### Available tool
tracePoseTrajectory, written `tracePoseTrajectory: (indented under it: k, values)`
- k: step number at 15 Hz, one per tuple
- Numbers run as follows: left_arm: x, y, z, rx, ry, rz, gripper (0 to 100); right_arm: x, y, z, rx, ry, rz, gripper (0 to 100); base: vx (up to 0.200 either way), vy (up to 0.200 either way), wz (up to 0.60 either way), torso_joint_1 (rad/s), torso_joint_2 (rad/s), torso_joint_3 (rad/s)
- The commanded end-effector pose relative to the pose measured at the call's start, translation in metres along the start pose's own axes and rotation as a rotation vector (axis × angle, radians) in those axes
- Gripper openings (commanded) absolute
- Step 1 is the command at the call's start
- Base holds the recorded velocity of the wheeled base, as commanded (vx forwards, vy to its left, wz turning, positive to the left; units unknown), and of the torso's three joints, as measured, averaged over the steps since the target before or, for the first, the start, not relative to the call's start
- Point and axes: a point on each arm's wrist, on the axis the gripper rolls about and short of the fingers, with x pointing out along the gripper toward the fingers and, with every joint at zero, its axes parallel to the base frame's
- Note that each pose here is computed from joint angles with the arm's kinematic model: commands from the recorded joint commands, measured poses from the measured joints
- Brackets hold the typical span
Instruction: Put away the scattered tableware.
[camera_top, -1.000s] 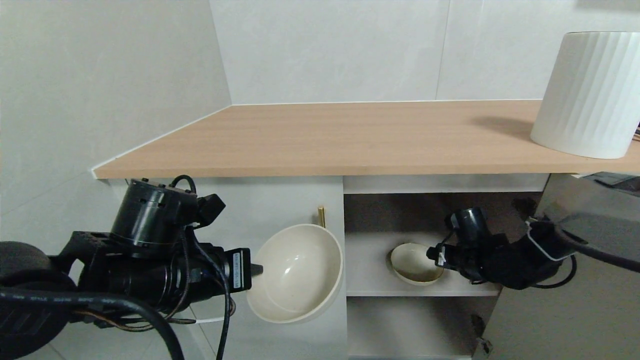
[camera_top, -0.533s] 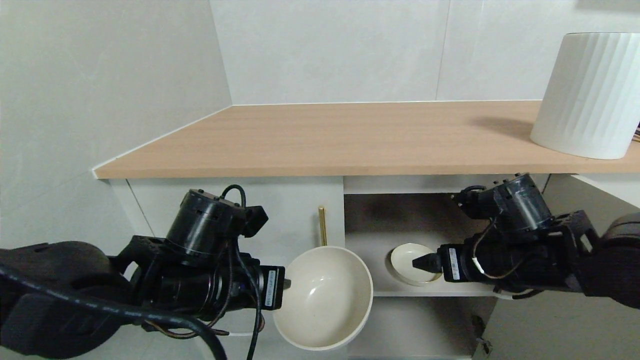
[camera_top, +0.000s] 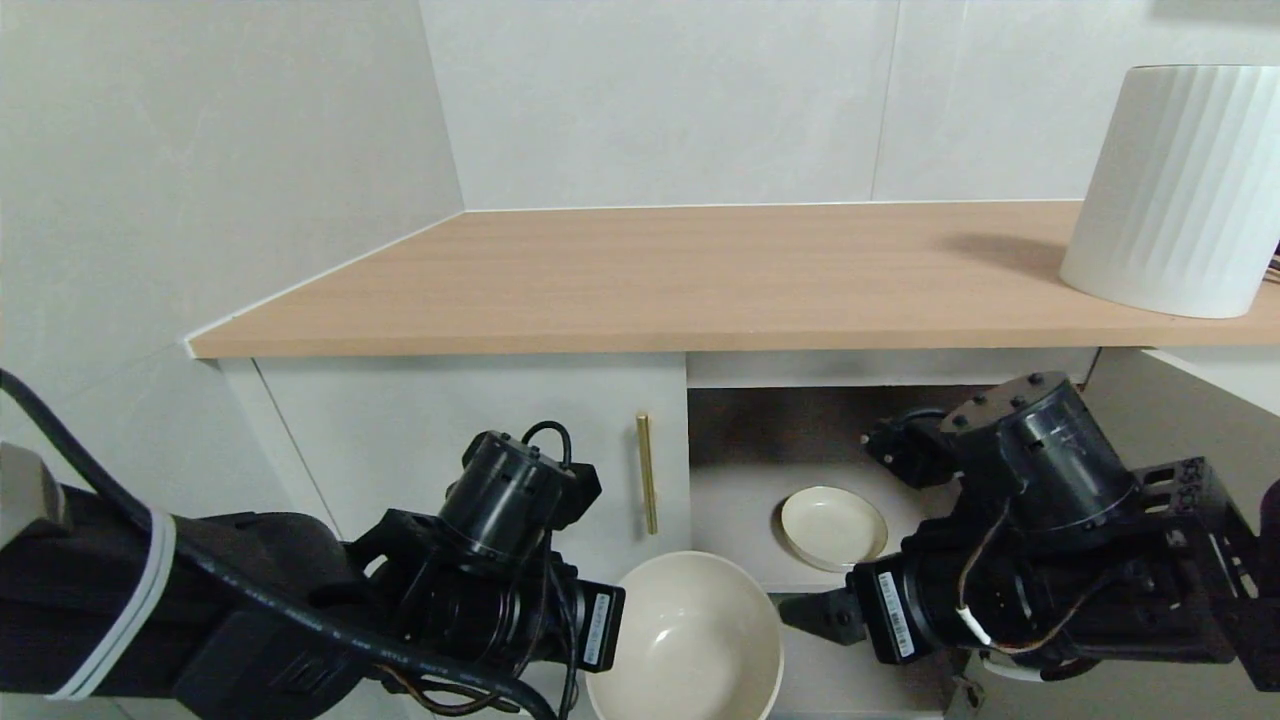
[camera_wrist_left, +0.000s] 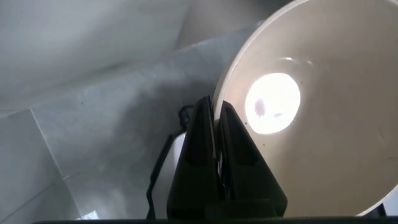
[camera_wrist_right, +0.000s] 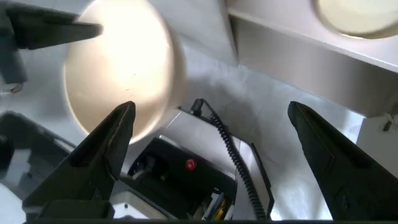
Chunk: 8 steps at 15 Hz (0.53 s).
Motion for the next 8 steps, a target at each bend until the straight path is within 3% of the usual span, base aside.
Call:
tracePoseTrajectory:
  k: [1,8]
  values:
    - [0.001,-0.005,-0.004,0.016,0.011,-0.008,0,0.021,0.005,-0.011,-0.023,0.076,-0.015,100,0.0,0.0,0.0,0.0,0.0,0.0]
    - [-0.004,-0.015,-0.011,0.052,0.0,0.005,0,0.045,0.003,-0.017,-0.021,0.136,-0.045,100,0.0,0.0,0.0,0.0,0.0,0.0]
